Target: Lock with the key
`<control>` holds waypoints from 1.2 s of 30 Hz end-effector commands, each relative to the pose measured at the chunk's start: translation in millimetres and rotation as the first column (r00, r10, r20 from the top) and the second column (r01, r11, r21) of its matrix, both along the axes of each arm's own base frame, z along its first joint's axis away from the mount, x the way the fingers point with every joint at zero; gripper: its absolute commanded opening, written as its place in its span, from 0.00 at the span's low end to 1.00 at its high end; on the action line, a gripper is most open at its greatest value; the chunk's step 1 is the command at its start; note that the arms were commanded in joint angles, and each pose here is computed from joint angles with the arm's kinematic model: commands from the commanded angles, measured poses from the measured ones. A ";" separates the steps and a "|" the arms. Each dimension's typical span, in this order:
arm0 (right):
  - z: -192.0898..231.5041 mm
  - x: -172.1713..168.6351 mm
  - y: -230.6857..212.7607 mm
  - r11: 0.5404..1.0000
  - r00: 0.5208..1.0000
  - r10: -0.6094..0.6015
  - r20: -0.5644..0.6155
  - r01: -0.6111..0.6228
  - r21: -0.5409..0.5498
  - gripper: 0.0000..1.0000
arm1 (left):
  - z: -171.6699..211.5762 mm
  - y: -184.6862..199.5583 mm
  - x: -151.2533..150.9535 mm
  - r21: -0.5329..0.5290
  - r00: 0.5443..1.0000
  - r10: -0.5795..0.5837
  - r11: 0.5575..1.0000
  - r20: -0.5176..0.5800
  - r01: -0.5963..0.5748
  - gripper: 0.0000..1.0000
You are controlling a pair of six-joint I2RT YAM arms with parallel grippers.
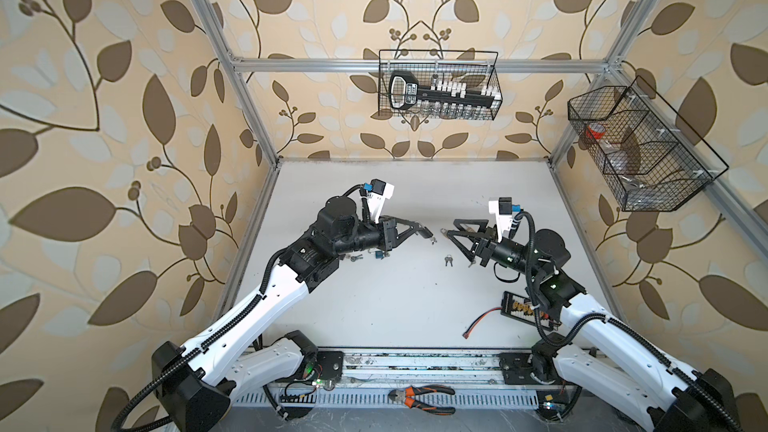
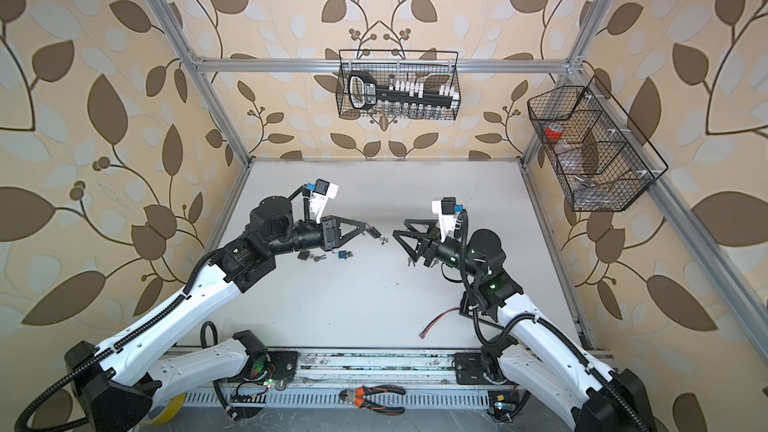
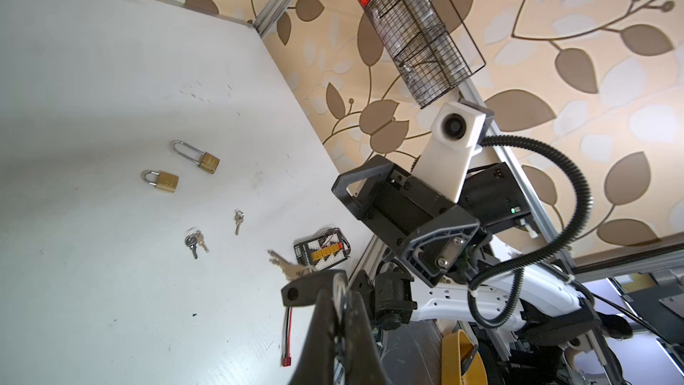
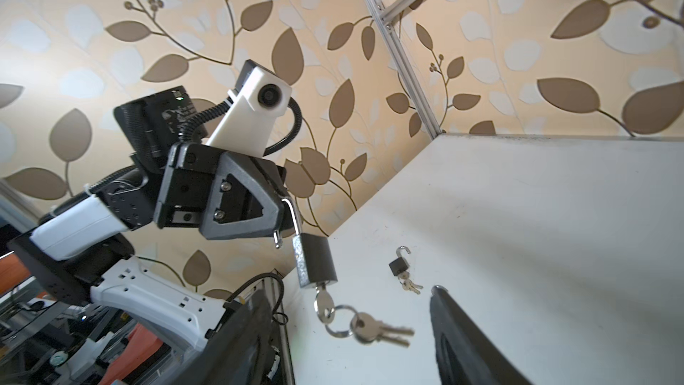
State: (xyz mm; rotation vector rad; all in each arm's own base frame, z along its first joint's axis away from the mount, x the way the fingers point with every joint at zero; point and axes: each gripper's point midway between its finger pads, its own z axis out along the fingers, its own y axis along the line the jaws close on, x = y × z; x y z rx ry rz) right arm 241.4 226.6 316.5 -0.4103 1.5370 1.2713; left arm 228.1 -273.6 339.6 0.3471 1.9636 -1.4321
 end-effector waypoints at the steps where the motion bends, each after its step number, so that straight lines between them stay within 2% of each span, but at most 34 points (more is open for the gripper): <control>1: 38.3 -27.2 0.0 0.988 0.987 0.098 0.130 -0.112 0.106 0.69 | 47.2 0.1 -18.4 -0.124 0.988 -0.059 0.989 0.141 0.077 0.00; 8: 50.1 -33.7 11.7 0.976 0.968 0.184 0.171 -0.200 0.083 0.69 | 61.2 0.7 -29.8 -0.182 0.978 -0.096 0.975 0.185 0.130 0.00; 13: 53.5 -21.9 20.7 0.992 0.968 0.121 0.220 -0.128 0.019 0.69 | 67.1 -0.1 -33.6 -0.211 0.976 -0.112 0.966 0.189 0.152 0.00; 19: 62.5 -23.7 36.9 0.998 0.942 0.057 0.332 -0.050 -0.030 0.69 | 68.4 0.5 -32.1 -0.219 0.978 -0.102 0.965 0.180 0.141 0.00; 24: 54.4 -17.5 43.0 0.998 0.943 0.018 0.332 0.006 -0.070 0.67 | 69.6 0.3 -32.3 -0.221 0.979 -0.105 0.965 0.177 0.144 0.00; 36: 50.4 -16.8 52.1 0.996 0.948 0.053 0.314 -0.029 -0.081 0.47 | 68.5 1.2 -30.8 -0.226 0.981 -0.094 0.965 0.170 0.132 0.00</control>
